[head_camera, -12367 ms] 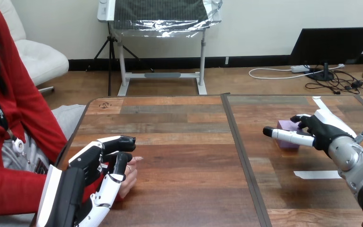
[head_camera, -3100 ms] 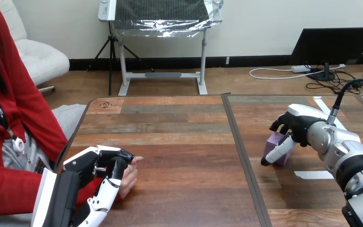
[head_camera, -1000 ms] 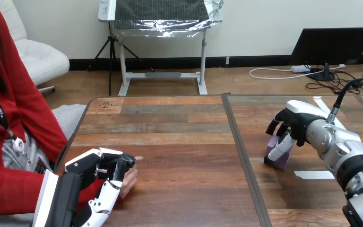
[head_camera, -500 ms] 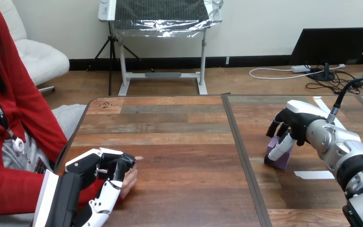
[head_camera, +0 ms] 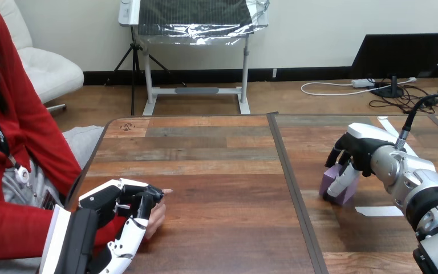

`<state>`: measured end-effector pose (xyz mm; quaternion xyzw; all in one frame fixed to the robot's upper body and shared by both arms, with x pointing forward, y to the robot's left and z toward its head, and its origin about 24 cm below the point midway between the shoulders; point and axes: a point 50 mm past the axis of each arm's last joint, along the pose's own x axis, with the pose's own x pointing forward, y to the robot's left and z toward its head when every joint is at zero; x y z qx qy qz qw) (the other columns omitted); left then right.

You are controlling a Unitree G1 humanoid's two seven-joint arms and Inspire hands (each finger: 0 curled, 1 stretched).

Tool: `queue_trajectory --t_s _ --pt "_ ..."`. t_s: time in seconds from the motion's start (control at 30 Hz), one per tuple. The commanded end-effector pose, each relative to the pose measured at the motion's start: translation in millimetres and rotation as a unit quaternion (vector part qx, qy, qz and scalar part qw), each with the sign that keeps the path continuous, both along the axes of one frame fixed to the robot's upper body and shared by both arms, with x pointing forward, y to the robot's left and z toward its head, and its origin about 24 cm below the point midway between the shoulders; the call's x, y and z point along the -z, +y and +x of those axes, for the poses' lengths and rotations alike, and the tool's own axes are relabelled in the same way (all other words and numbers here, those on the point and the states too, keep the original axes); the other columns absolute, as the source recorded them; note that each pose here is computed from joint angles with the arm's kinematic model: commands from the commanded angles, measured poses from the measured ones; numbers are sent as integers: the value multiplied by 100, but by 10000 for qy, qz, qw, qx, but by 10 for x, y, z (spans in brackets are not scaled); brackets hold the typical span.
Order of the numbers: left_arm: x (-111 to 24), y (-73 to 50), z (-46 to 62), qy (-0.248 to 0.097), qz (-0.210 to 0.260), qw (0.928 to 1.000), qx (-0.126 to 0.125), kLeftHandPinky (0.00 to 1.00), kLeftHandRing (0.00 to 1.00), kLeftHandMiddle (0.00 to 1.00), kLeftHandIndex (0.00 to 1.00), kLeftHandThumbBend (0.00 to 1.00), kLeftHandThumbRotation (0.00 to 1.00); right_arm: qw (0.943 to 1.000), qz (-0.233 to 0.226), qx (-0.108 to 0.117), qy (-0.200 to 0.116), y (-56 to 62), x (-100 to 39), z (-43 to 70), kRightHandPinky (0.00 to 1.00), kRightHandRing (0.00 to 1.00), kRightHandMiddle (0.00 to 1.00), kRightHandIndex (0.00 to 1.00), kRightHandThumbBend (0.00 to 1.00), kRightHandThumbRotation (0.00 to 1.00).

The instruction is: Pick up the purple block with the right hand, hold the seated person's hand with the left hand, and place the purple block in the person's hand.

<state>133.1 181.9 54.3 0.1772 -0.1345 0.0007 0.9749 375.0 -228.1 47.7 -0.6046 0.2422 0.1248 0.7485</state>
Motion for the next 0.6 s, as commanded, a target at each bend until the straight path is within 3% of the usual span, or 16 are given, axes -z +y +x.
queue_trajectory --t_s 0.0,0.57 --pt "-100 -22 77 -365 -14 9993 3 47 59 62 52 26 68 9996 -142 -71 -213 -10 -187 92 63 71 72 69 85 11" --pt "-105 -10 71 -370 -3 9993 25 47 60 63 52 21 65 9999 -153 -37 41 -16 -175 84 63 74 77 76 89 19"
